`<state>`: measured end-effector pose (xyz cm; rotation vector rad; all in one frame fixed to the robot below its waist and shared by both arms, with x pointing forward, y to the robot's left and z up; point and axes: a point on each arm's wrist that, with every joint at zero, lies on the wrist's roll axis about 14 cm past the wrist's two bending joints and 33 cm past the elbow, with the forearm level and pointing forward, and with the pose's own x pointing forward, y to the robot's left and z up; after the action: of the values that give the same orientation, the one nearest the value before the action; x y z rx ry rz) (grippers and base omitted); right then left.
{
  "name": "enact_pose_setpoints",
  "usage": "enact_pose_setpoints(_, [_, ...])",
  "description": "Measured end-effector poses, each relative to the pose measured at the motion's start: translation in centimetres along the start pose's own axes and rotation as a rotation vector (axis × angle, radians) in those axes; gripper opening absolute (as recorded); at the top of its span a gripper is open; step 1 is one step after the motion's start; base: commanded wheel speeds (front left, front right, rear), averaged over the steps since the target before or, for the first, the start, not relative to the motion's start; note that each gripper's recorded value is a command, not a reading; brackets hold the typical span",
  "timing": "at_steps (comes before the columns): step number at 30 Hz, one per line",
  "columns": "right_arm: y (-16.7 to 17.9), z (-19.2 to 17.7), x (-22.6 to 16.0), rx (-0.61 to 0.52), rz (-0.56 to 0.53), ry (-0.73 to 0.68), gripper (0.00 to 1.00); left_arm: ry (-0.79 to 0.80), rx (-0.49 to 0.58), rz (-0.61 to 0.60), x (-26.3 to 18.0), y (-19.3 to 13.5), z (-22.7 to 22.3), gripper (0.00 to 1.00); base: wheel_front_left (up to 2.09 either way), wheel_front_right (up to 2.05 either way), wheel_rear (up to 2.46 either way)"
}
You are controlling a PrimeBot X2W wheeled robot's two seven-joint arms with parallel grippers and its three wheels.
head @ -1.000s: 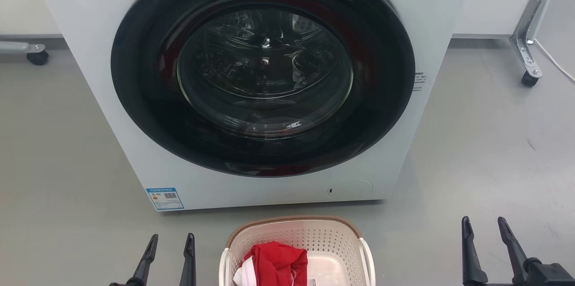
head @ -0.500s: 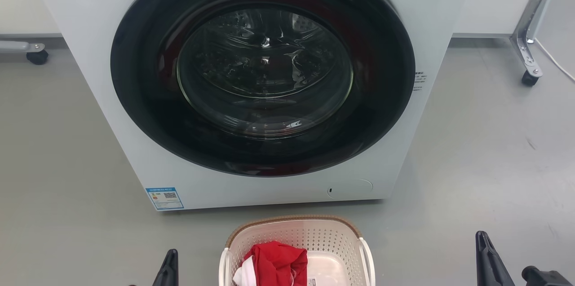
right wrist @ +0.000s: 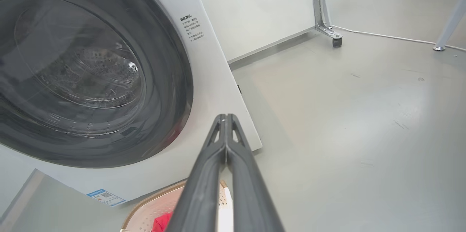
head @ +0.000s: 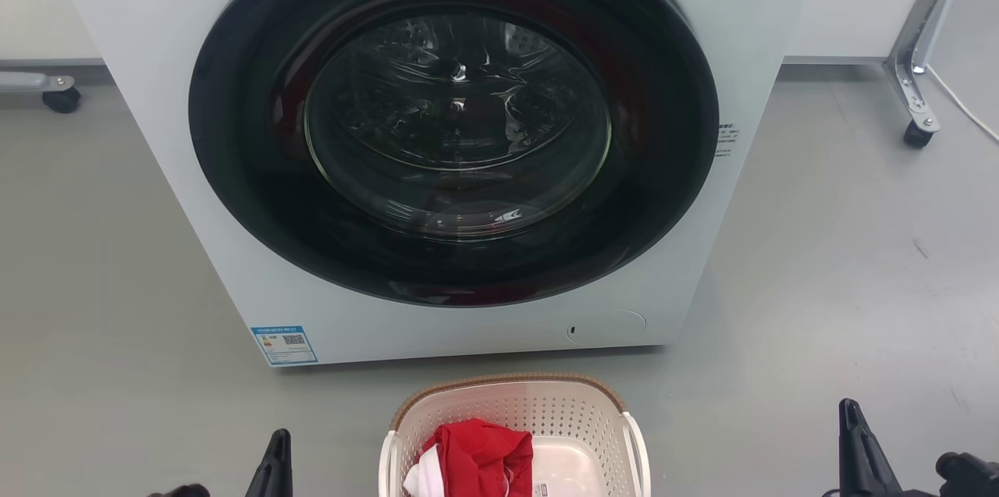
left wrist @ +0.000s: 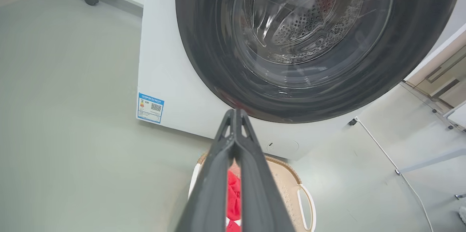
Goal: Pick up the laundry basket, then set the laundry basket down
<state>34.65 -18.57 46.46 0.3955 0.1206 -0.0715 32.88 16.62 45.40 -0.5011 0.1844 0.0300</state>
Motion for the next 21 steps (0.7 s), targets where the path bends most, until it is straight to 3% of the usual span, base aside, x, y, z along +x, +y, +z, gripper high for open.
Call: enact_pose_setpoints(21, [-0.9,-0.1,1.0,0.326,-0.035,0.048,0.00,0.024,-0.295,0.023,1.4,0.8,0.6,0.00,0.00,0.00,0.00])
